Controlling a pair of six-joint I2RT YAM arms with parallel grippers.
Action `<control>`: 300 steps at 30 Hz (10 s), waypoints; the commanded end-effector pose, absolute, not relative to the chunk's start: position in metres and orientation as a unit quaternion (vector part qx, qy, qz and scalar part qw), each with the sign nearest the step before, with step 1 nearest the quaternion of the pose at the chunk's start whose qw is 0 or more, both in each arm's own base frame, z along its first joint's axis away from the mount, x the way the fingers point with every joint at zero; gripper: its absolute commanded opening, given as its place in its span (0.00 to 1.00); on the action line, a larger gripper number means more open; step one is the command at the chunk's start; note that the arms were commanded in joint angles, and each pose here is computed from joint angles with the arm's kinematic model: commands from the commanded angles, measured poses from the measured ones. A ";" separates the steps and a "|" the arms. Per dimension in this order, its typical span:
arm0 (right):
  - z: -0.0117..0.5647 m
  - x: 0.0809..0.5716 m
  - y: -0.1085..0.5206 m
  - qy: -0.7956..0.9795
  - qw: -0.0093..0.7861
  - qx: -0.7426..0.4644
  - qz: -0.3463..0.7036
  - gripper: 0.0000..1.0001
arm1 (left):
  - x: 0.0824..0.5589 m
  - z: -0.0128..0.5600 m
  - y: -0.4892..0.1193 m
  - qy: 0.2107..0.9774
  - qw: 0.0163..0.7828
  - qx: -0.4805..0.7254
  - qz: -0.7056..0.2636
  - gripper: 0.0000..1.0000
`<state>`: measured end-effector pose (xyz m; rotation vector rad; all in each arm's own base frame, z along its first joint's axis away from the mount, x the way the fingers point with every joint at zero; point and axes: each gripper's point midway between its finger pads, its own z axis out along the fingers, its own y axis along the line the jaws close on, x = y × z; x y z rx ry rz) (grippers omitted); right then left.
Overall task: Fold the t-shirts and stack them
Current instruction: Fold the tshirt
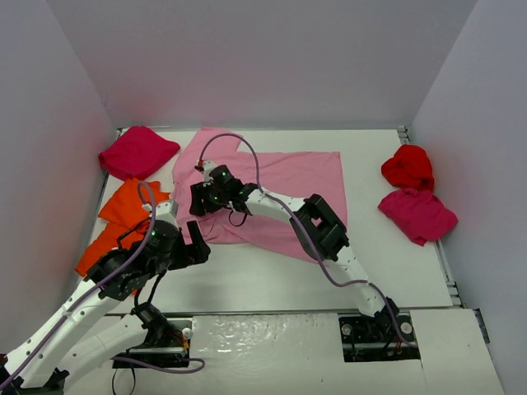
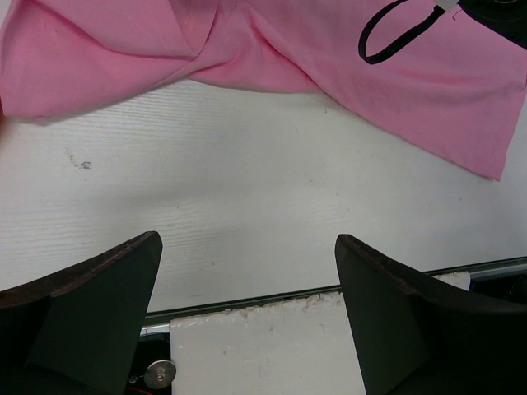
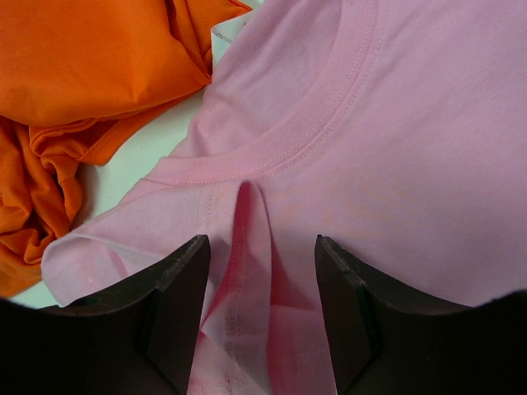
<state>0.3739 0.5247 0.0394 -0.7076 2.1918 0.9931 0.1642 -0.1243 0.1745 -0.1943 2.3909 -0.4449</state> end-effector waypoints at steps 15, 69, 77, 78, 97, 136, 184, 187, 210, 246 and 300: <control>0.119 0.332 0.550 0.783 0.339 -0.299 0.426 0.51 | 0.176 0.194 -0.130 0.906 0.371 -0.083 -0.186 0.84; 0.092 0.356 0.550 0.796 0.344 -0.309 0.391 0.54 | 0.171 0.186 -0.129 0.911 0.360 -0.081 -0.183 0.84; 0.074 0.353 0.543 0.806 0.334 -0.312 0.377 0.54 | 0.172 0.184 -0.131 0.912 0.356 -0.081 -0.185 0.84; 0.073 0.353 0.543 0.806 0.334 -0.313 0.377 0.54 | 0.172 0.185 -0.131 0.912 0.357 -0.081 -0.185 0.84; 0.075 0.344 0.557 0.801 0.319 -0.314 0.399 0.40 | 0.172 0.180 -0.130 0.914 0.355 -0.082 -0.180 0.84; 0.147 0.366 0.567 0.759 0.401 -0.337 0.387 0.03 | 0.171 0.168 -0.138 0.913 0.348 -0.078 -0.199 0.84; 0.077 0.365 0.546 0.801 0.336 -0.320 0.378 0.33 | 0.167 0.169 -0.130 0.916 0.347 -0.082 -0.185 0.84; 0.081 0.365 0.547 0.800 0.339 -0.320 0.379 0.01 | 0.167 0.168 -0.129 0.916 0.348 -0.083 -0.183 0.84; 0.172 0.388 0.554 0.755 0.422 -0.313 0.392 0.00 | 0.166 0.169 -0.129 0.914 0.349 -0.086 -0.188 0.84; 0.166 0.440 0.593 0.663 0.487 -0.275 0.497 0.75 | 0.166 0.160 -0.129 0.919 0.342 -0.081 -0.179 0.84; 0.054 0.176 0.120 0.910 0.379 0.167 -0.027 0.73 | 0.199 0.206 -0.176 0.907 0.358 -0.004 -0.223 0.85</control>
